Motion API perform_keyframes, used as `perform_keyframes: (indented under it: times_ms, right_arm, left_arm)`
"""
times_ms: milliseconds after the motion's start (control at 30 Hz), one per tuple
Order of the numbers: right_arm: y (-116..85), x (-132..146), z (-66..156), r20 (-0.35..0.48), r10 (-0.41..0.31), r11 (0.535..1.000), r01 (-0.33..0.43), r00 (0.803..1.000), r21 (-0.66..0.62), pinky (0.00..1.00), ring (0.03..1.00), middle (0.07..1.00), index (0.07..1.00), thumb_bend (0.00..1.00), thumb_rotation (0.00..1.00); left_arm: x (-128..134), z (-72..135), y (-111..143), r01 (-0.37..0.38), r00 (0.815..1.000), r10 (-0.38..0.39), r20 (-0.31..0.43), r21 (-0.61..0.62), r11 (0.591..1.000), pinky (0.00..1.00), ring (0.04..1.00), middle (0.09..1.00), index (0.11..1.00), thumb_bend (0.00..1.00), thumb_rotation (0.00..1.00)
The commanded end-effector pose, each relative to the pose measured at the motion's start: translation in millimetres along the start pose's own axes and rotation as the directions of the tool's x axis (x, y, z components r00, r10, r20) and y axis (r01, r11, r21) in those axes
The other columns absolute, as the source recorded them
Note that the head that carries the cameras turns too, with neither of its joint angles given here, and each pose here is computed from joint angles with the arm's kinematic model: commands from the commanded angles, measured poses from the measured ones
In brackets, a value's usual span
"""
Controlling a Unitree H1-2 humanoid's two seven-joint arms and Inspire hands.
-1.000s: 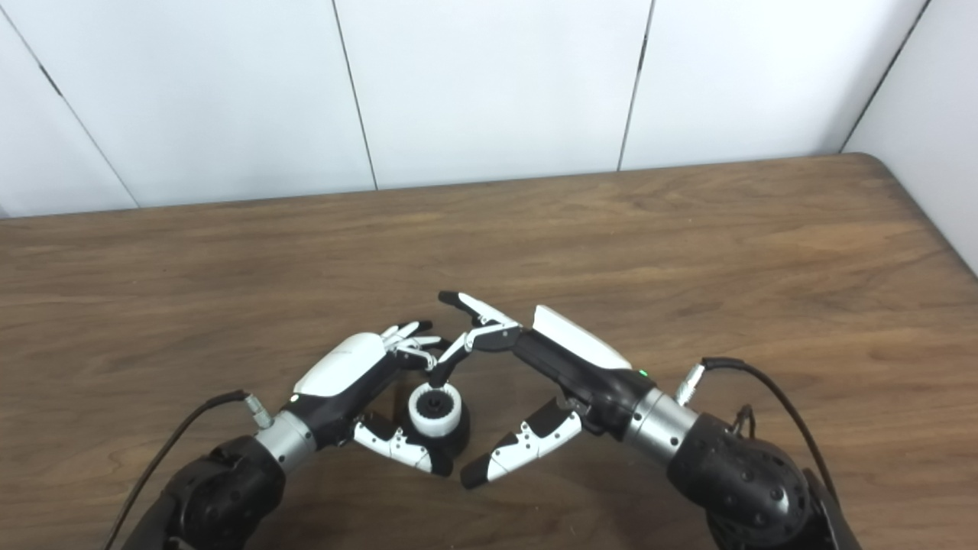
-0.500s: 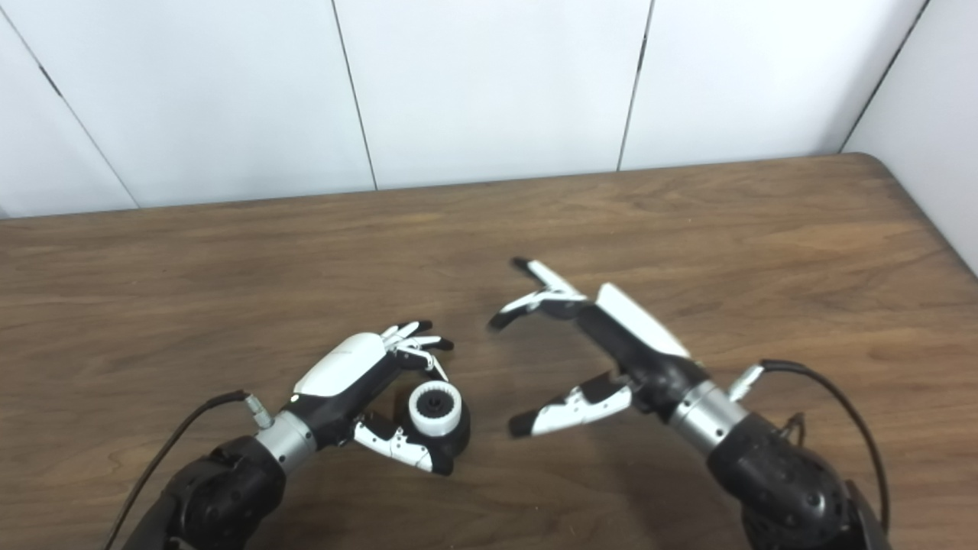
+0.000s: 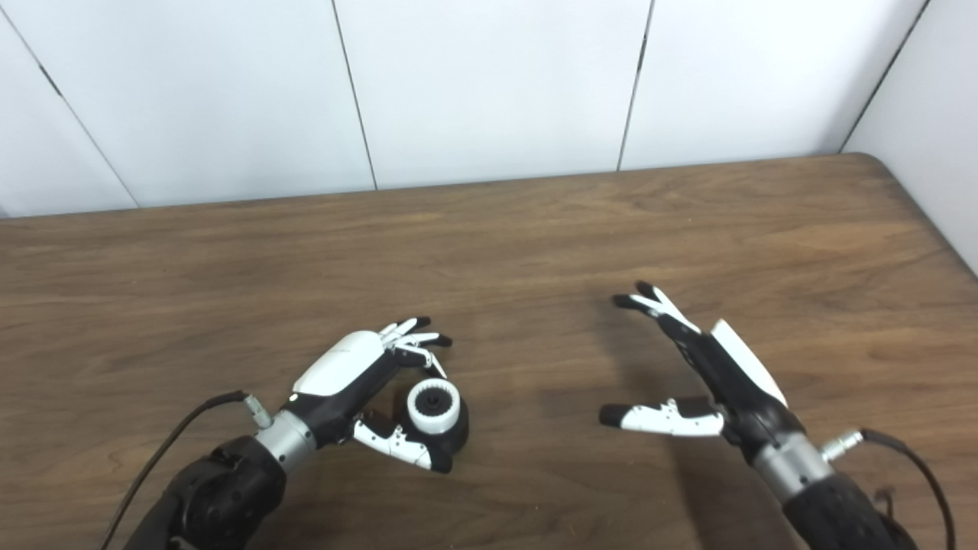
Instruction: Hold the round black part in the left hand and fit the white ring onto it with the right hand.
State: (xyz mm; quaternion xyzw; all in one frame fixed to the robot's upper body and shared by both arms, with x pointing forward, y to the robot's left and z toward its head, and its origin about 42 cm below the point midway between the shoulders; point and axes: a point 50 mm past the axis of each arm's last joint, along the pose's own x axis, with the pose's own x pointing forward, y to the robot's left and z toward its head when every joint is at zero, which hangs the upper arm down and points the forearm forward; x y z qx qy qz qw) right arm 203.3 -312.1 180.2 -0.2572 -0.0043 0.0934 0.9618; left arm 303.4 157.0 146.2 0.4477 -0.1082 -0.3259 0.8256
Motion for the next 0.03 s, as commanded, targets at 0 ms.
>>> perform_keyframes:
  times_ms: [0]
  right_arm:
    - [-7.1,-5.8,3.0,0.037,-0.038,0.999,0.038,0.999,0.012,0.98,0.992,1.0,0.921,0.73,0.43]
  left_arm:
    - [-0.3,-8.2,3.0,0.011,0.999,-0.01,-0.03,0.026,1.0,1.0,1.0,0.89,0.477,0.52,0.05]
